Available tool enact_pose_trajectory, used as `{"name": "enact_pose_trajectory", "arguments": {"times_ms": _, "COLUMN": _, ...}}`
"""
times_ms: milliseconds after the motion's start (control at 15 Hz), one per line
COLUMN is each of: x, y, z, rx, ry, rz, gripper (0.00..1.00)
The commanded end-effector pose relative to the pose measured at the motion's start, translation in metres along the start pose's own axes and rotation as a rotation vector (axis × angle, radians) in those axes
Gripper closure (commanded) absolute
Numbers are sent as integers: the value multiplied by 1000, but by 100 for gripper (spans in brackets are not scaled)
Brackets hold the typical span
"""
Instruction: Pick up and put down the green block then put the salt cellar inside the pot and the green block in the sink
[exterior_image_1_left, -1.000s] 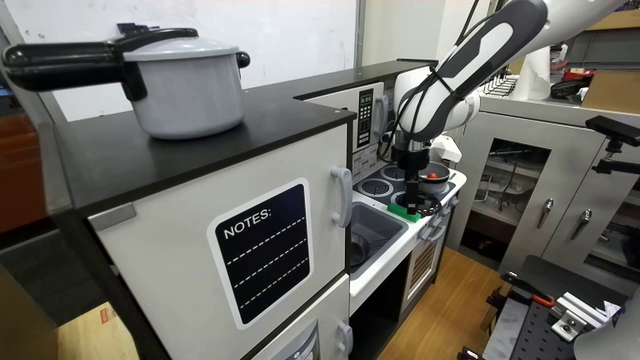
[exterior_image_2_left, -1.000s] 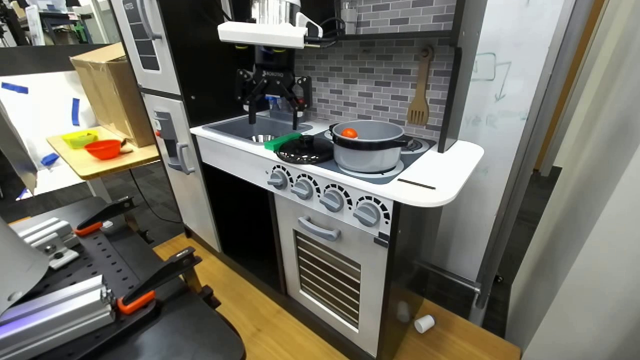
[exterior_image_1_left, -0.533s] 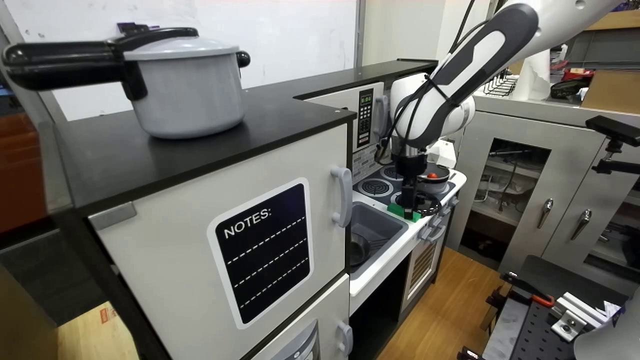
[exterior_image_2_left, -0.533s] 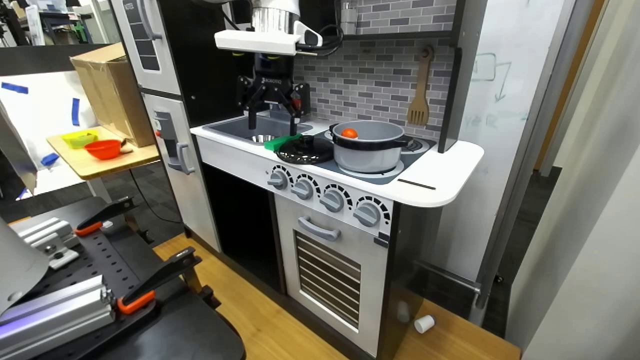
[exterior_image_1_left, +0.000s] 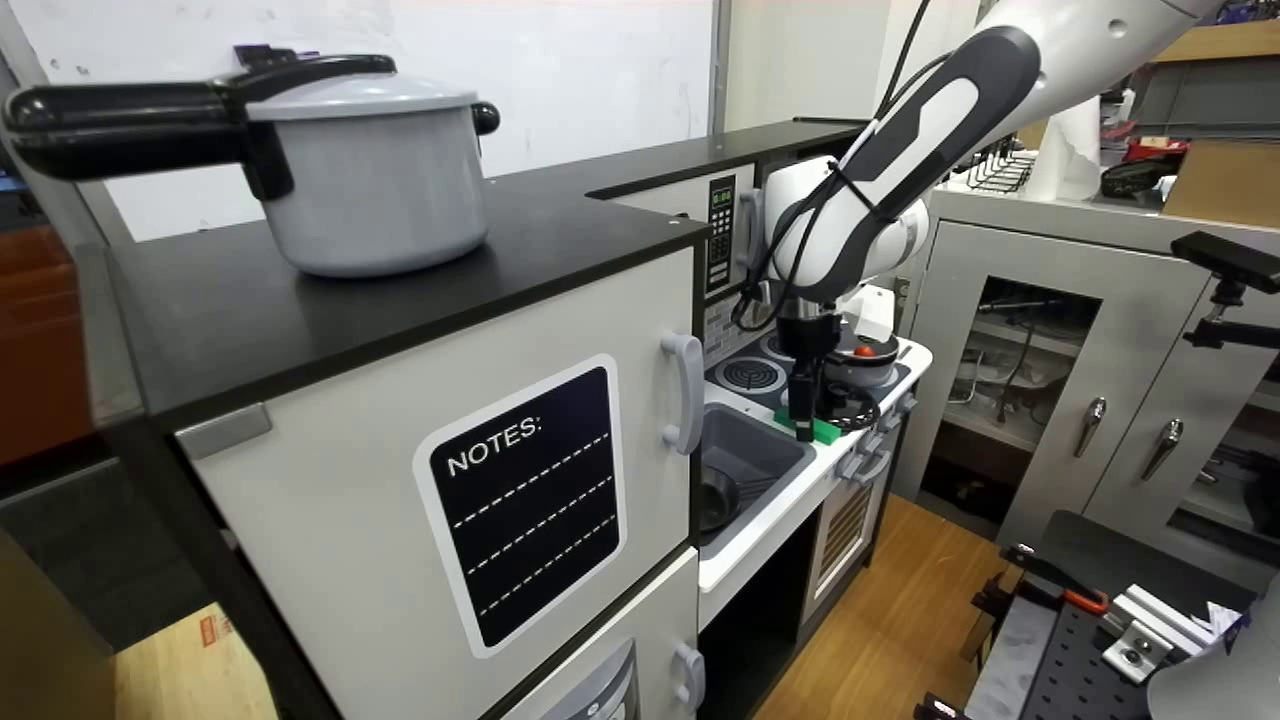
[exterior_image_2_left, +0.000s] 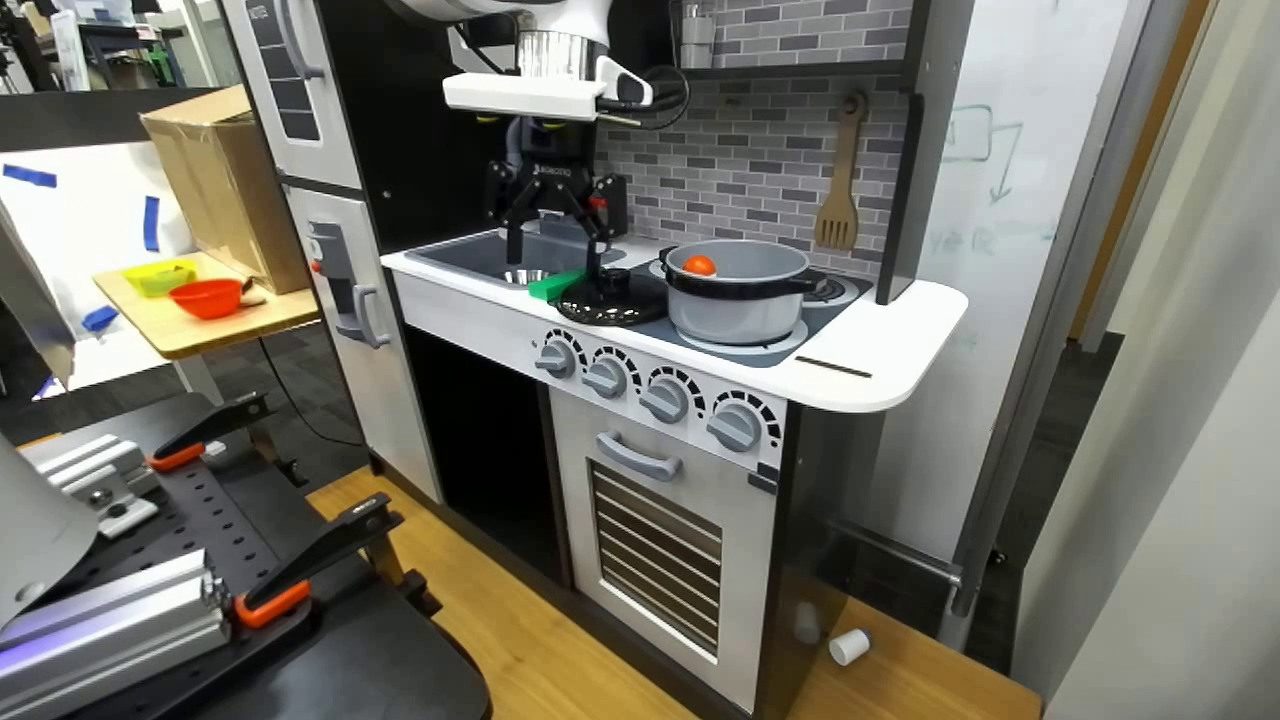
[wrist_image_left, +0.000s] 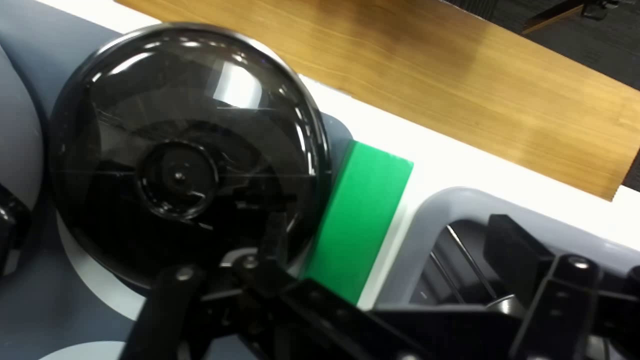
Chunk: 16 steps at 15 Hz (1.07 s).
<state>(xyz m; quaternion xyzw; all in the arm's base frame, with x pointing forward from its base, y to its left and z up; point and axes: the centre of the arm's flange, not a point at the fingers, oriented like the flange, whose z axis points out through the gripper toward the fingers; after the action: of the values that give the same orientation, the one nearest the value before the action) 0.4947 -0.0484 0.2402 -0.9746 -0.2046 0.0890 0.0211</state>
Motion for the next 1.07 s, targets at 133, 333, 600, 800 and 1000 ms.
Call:
{"name": "enact_pose_trajectory", "arguments": {"times_ms": 133, "x": 19, "y": 11, "z": 0, "rx": -18, "ry": 3, "rz": -5, "gripper": 0}}
{"name": "enact_pose_trajectory", "arguments": {"times_ms": 333, "x": 11, "y": 8, "z": -4, "rx": -14, "ry": 28, "rz": -35, "gripper": 0}}
{"name": "enact_pose_trajectory", "arguments": {"times_ms": 600, "x": -4, "y": 4, "z": -14, "rx": -38, "ry": 47, "rz": -77, "gripper": 0}}
{"name": "enact_pose_trajectory", "arguments": {"times_ms": 800, "x": -13, "y": 1, "z": -16, "rx": -38, "ry": 57, "rz": -108, "gripper": 0}}
{"name": "enact_pose_trajectory", "arguments": {"times_ms": 1000, "x": -18, "y": -2, "z": -18, "rx": -38, "ry": 68, "rz": -142, "gripper": 0}}
